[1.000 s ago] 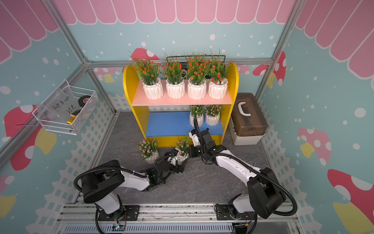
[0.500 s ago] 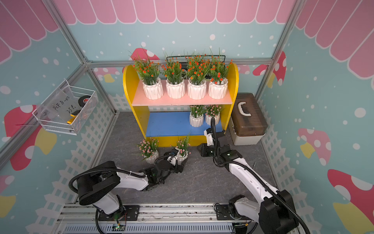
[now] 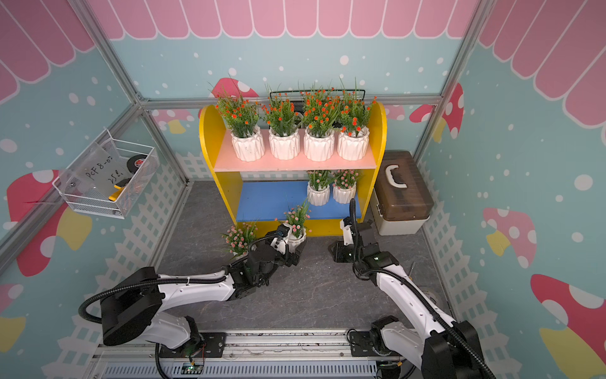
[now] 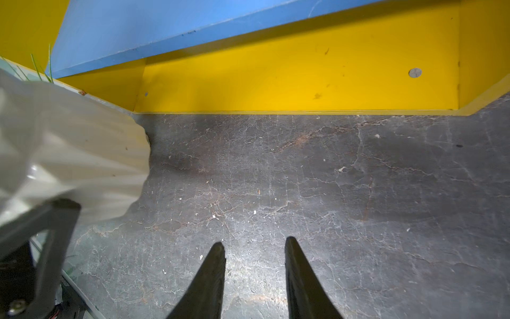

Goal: Place the baby's breath potted plants on the rack by color
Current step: Place the baby's breath potted plant on the rack.

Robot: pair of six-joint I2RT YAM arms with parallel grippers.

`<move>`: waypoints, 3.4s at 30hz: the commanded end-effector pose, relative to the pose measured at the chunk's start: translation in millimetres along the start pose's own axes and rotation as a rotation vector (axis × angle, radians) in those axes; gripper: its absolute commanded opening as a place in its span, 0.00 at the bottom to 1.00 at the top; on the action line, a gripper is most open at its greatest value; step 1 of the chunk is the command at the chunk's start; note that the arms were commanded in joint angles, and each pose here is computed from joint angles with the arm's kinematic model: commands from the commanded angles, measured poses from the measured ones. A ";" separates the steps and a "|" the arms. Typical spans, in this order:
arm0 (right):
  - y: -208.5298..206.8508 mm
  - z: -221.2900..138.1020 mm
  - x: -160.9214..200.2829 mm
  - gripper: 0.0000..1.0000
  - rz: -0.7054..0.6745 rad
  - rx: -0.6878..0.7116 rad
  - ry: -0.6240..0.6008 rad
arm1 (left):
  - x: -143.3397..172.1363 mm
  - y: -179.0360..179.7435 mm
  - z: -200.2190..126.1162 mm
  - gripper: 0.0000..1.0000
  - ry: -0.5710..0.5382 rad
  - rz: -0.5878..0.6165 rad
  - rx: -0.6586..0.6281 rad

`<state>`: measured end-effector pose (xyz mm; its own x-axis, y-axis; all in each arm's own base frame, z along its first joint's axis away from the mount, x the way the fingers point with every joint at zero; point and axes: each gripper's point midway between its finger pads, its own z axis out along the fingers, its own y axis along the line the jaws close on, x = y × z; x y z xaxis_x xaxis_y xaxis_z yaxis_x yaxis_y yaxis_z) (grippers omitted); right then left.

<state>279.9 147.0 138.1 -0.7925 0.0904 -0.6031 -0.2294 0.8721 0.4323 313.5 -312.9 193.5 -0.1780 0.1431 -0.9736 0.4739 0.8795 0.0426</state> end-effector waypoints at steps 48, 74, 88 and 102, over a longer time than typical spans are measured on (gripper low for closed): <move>-13.9 -31.9 23.3 0.40 -0.026 0.059 -0.033 | -88.0 95.0 136.0 0.81 -0.086 -0.109 -0.072; -17.0 -25.9 23.8 0.41 -0.031 0.070 -0.019 | -72.5 100.0 159.5 0.93 -0.049 -0.112 -0.094; -15.8 -23.4 23.3 0.44 -0.032 0.061 -0.016 | -77.5 100.0 137.6 0.98 -0.037 -0.099 -0.079; -15.7 -15.4 20.5 0.45 -0.017 0.053 -0.014 | -67.4 86.2 85.4 0.97 0.015 -0.079 -0.053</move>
<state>254.9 127.3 130.7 -0.7863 0.0747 -0.6133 -0.2113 0.9003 0.3806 456.6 -286.5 238.5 -0.2238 0.0660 -0.9724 0.4008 0.9157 -0.0301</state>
